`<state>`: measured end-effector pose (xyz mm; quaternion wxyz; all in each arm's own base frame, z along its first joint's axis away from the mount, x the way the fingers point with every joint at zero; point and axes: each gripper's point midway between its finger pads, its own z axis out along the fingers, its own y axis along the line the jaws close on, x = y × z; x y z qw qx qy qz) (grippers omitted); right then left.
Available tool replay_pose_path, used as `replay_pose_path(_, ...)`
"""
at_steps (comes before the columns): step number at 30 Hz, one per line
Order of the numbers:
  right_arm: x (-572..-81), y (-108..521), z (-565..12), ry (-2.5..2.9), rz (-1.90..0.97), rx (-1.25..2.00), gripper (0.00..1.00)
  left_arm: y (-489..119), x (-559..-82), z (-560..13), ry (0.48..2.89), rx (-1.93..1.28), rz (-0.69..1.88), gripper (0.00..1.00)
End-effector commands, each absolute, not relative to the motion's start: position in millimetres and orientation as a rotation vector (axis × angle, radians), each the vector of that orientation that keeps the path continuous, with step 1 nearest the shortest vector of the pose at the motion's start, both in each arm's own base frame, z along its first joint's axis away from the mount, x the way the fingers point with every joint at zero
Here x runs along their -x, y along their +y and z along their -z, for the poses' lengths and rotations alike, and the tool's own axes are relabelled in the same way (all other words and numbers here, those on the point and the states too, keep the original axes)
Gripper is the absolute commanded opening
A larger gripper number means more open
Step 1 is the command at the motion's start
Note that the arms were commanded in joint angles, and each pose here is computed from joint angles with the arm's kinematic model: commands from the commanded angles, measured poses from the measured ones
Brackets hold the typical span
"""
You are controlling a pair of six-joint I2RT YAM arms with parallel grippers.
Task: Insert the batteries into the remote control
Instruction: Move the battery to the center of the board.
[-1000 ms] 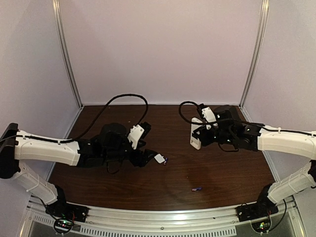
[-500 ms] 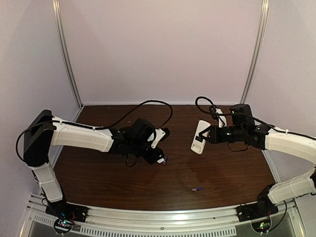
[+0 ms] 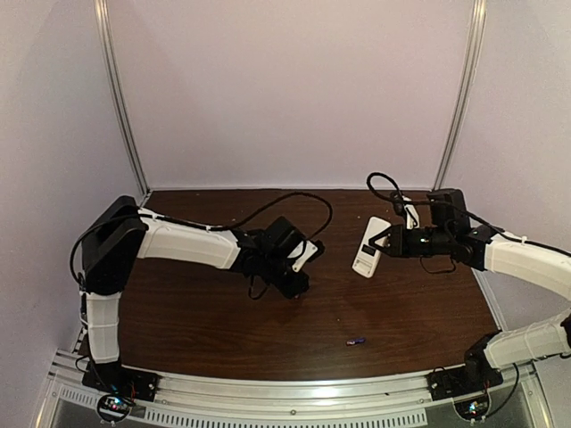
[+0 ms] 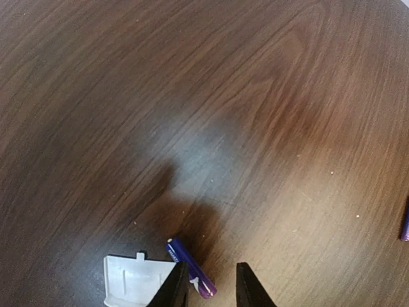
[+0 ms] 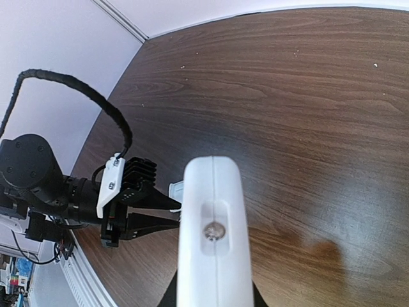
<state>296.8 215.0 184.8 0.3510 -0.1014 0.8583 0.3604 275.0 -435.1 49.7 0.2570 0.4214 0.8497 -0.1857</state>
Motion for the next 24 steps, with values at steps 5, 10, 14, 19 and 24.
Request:
replay_pose_path(5,-293,214,-187,2.207,-0.989,0.254,0.0,-426,-286,-30,2.365,-1.15,0.358,0.27)
replay_pose_path(10,-294,213,-186,2.208,-0.985,0.252,0.0,-428,-283,-23,2.374,-1.184,0.359,0.24)
replay_pose_path(14,-294,213,-186,2.207,-0.988,0.251,0.0,-429,-282,-14,2.38,-1.23,0.34,0.22)
replay_pose_path(19,-294,212,-188,2.2,-0.995,0.243,0.0,-435,-271,-12,2.377,-1.297,0.37,0.18)
replay_pose_path(24,-295,208,-193,2.188,-1.007,0.228,0.0,-434,-258,-10,2.381,-1.367,0.354,0.12)
